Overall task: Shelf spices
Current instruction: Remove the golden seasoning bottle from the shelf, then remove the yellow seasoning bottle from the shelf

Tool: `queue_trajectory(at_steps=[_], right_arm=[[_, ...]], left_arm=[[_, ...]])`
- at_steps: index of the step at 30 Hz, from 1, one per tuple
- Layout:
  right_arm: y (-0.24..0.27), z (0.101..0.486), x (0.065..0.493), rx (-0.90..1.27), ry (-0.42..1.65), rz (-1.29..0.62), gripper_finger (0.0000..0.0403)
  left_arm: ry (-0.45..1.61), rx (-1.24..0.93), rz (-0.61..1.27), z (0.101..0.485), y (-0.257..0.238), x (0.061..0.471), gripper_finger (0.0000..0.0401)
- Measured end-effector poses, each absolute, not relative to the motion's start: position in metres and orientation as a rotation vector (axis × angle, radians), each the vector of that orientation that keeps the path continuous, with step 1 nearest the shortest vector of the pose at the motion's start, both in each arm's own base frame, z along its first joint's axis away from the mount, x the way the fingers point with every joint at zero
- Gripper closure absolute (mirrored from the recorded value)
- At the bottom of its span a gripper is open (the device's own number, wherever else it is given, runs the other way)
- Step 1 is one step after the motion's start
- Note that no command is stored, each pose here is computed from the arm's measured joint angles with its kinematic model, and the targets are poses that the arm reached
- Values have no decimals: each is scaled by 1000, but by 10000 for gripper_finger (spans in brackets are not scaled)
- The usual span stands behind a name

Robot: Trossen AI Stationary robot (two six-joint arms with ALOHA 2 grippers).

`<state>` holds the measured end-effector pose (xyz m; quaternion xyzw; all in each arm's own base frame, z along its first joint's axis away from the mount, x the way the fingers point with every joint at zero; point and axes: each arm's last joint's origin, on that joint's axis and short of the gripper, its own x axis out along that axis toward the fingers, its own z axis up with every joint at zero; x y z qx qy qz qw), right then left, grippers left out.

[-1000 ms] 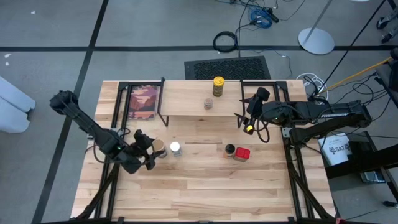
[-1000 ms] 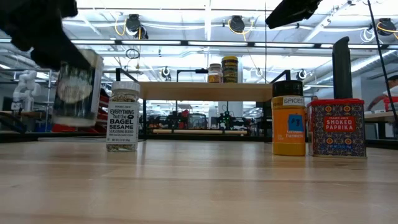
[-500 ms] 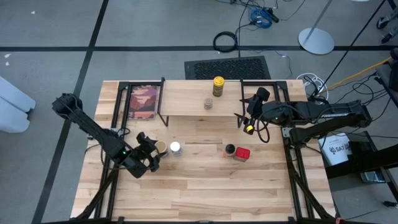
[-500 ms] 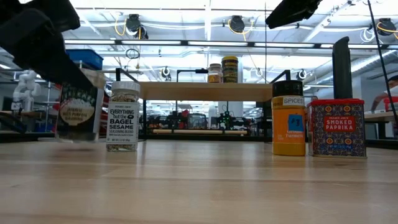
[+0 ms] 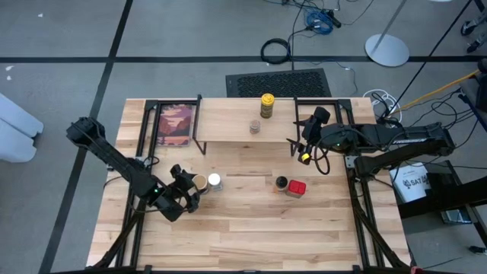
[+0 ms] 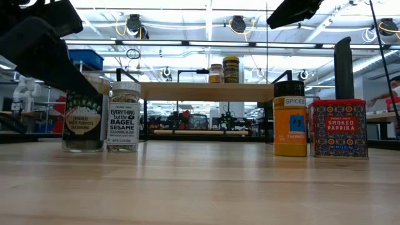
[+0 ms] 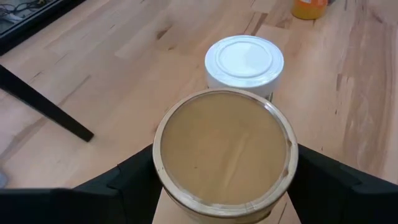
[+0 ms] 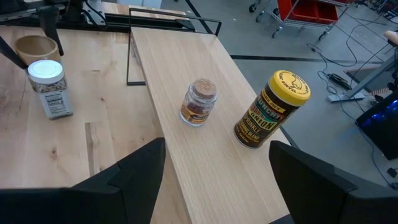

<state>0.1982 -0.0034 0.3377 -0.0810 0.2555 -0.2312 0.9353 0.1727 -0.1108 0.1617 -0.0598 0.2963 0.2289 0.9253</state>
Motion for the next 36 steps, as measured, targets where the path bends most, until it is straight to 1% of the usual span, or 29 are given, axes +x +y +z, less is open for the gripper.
queue_trajectory(at_steps=[2, 7, 11, 16, 19, 28, 36], right_arm=[[-3, 338, 198, -166, 522, -473, 129], [-3, 338, 198, -162, 521, -474, 129], [-3, 338, 199, -146, 511, -478, 129], [-8, 344, 206, -137, 442, -492, 129], [-17, 347, 213, -150, 403, -466, 128], [-79, 348, 217, -166, 346, -352, 127], [-131, 339, 217, -114, 312, -307, 88]], left_arm=[[609, -119, 470, 162, -111, 173, 91], [601, -120, 475, 162, -111, 173, 41], [583, -139, 468, 163, -112, 174, 19], [556, -154, 448, 168, -113, 175, 15], [536, -159, 429, 173, -113, 176, 15], [501, -181, 405, 183, -112, 174, 15], [486, -194, 396, 188, -110, 172, 15]])
